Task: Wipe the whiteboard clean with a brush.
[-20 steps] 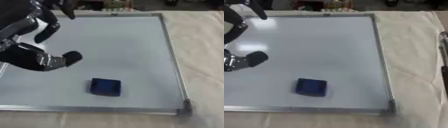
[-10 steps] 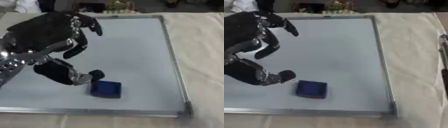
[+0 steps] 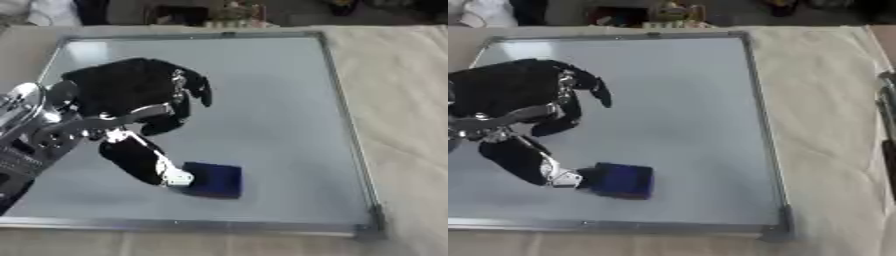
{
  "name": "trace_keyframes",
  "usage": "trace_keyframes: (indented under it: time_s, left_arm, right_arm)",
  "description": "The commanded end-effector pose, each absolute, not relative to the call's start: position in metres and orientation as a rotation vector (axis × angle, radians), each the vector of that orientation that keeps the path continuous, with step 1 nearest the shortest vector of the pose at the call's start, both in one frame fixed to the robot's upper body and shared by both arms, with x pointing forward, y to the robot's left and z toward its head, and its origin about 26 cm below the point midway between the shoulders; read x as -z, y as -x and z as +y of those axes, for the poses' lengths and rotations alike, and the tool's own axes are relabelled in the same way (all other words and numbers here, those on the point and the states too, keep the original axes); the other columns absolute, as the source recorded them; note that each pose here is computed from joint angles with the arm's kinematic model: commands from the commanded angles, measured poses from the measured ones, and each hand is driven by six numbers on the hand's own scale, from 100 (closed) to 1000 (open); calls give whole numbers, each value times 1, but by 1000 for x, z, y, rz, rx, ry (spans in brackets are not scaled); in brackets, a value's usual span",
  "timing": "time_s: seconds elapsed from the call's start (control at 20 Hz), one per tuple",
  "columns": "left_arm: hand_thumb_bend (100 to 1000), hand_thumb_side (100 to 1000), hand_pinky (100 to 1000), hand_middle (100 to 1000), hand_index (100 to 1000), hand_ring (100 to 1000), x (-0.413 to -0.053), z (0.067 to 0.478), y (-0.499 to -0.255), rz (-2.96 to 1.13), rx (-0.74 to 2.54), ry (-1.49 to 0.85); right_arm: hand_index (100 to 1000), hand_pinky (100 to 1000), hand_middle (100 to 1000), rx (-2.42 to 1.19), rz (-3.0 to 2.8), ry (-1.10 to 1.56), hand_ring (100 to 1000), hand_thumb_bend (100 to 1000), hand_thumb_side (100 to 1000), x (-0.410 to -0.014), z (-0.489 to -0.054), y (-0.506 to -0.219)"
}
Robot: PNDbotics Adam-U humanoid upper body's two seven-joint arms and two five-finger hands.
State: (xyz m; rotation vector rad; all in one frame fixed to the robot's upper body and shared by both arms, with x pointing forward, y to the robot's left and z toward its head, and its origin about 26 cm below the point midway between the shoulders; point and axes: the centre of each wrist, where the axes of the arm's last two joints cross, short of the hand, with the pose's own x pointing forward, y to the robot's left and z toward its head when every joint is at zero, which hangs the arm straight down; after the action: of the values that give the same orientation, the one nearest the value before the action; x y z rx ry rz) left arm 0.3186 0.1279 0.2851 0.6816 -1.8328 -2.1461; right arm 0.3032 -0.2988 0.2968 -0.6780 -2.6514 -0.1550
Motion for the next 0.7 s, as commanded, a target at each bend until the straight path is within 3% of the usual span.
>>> trace_keyframes:
  time_s: [0.05, 0.7]
  left_arm:
    - [525, 560, 817, 723, 100, 783, -289, 128, -319, -1776, 2175, -670]
    - [530, 519, 819, 660, 100, 753, -287, 114, -313, -1694, 2210, -531]
  right_arm:
    - [840, 844, 731, 137, -2683, 688, 855, 100, 1000, -306, -299, -299]
    - [840, 847, 724, 143, -2679, 684, 856, 100, 1000, -305, -299, -299]
